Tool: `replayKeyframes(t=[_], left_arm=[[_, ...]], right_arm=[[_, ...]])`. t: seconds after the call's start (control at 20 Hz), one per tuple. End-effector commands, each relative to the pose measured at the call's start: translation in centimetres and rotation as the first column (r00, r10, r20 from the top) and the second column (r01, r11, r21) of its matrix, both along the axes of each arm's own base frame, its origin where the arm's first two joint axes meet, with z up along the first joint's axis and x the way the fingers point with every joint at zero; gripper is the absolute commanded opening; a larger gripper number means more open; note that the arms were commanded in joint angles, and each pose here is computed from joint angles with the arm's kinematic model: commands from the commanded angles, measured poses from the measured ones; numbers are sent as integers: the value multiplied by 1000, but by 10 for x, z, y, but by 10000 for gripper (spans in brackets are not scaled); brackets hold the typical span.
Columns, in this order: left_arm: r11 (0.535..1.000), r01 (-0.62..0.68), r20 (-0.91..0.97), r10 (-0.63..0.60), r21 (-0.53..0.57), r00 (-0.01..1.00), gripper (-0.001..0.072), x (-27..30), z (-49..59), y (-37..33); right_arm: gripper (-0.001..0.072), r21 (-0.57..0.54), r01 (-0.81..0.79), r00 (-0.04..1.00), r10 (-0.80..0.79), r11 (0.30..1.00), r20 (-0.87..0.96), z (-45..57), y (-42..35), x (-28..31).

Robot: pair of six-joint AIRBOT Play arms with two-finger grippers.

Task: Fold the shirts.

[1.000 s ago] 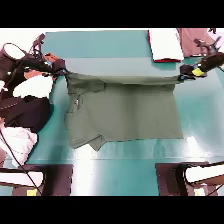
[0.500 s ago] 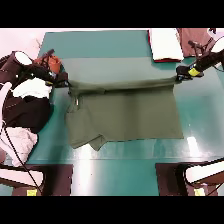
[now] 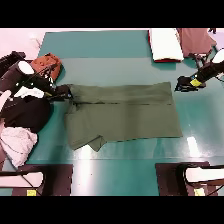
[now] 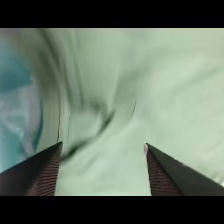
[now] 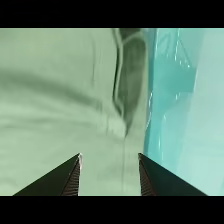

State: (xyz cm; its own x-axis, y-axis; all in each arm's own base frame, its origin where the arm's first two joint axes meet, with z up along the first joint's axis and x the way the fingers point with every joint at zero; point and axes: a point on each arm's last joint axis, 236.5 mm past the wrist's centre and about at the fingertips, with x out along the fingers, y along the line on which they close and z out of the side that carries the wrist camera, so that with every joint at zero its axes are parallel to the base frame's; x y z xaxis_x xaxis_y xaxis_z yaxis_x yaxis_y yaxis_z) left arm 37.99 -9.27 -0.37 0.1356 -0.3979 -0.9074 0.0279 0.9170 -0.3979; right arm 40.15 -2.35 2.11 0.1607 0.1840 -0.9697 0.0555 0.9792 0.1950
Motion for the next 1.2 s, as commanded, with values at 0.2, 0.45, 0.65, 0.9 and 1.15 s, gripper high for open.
replayKeyframes(t=[0.2,0.45,0.65,0.9,1.15], left_arm=[[998,-47,-186,55,50,981,600,-157,-40,7],[990,-129,-231,111,-65,967,600,-201,-60,-18],[967,-179,-207,140,-181,968,600,-195,-68,-41],[963,-176,-217,131,-205,967,376,-199,-68,-46],[972,-89,-165,54,-217,985,28,-191,-49,-47]], right_arm=[[402,-13,15,996,-14,1000,87,23,9,-56],[403,-21,22,991,-19,1000,135,30,10,-64],[403,-20,22,991,-19,1000,131,30,10,-64],[403,-20,22,992,-19,1000,127,30,10,-66],[402,-4,88,996,-88,996,3,11,-15,-97]])
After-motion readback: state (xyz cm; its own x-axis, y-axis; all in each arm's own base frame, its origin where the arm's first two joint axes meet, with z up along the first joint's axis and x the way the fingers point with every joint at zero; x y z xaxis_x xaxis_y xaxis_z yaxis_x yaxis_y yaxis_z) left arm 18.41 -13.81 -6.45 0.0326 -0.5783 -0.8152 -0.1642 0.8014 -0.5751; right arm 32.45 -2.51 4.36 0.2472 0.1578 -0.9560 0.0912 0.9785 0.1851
